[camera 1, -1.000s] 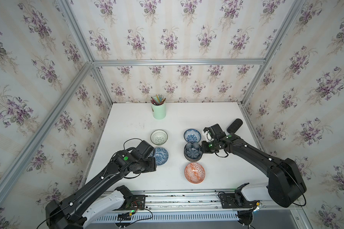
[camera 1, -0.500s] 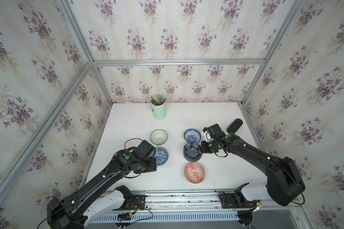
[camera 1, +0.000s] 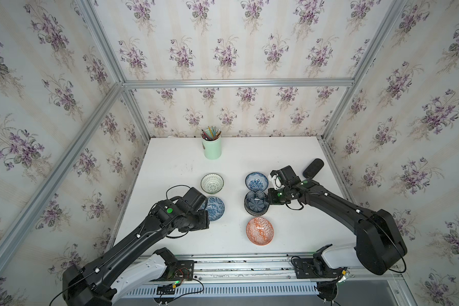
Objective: Stack the bowls
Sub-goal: Place the bowl on the bowl, then pick up the bowl from the center of the board.
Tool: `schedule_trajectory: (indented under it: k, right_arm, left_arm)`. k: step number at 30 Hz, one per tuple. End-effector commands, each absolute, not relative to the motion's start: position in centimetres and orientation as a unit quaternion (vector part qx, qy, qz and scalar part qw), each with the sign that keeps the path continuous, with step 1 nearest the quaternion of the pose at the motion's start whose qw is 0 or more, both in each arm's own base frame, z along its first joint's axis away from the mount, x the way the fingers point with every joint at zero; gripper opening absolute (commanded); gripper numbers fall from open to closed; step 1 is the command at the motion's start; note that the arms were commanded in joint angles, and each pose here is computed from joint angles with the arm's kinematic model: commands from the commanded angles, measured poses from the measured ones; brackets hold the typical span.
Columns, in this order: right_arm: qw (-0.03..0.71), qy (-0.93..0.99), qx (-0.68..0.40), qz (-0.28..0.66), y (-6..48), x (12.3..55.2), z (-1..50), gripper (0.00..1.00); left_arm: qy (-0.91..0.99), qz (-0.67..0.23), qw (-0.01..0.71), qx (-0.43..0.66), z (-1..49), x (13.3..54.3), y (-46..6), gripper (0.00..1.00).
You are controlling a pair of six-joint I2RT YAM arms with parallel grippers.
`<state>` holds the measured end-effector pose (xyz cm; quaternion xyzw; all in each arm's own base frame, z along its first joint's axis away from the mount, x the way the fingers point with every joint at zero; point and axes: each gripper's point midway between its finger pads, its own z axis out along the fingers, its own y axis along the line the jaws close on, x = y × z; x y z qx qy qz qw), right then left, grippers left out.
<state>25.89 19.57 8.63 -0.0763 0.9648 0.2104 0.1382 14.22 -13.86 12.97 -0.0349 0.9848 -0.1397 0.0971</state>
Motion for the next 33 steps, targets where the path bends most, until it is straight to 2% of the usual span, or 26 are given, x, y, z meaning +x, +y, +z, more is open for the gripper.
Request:
schedule_trajectory:
  k: [1,7,14,17,24,31,33]
  right_arm:
    - [0.139,0.962,-0.083,0.22,19.9,25.8,8.8,0.19]
    - [0.14,0.962,-0.083,0.22,19.9,25.8,8.9,0.23]
    - [0.173,0.958,-0.08,0.215,19.6,26.4,10.6,0.46]
    - [0.196,0.953,-0.077,0.219,19.5,26.8,12.1,0.51]
    - [0.232,0.946,-0.074,0.215,18.8,26.9,14.3,0.52]
    - [0.236,0.944,-0.075,0.216,18.7,26.7,15.0,0.52]
    - [0.236,0.944,-0.075,0.217,18.7,26.7,15.0,0.52]
  left_arm:
    - [0.983,-0.146,0.103,-0.035,13.2,14.5,-14.1,0.68]
    - [0.983,-0.144,0.107,-0.036,13.4,14.6,-14.0,0.68]
    - [0.978,-0.142,0.143,-0.044,15.5,17.0,-14.0,0.68]
    - [0.976,-0.15,0.151,-0.049,16.6,18.9,-14.2,0.68]
    - [0.968,-0.172,0.16,-0.088,17.0,25.4,-13.7,0.67]
    - [0.964,-0.179,0.154,-0.12,15.3,30.7,-13.0,0.56]
    - [0.966,-0.184,0.132,-0.128,13.8,31.8,-12.9,0.51]
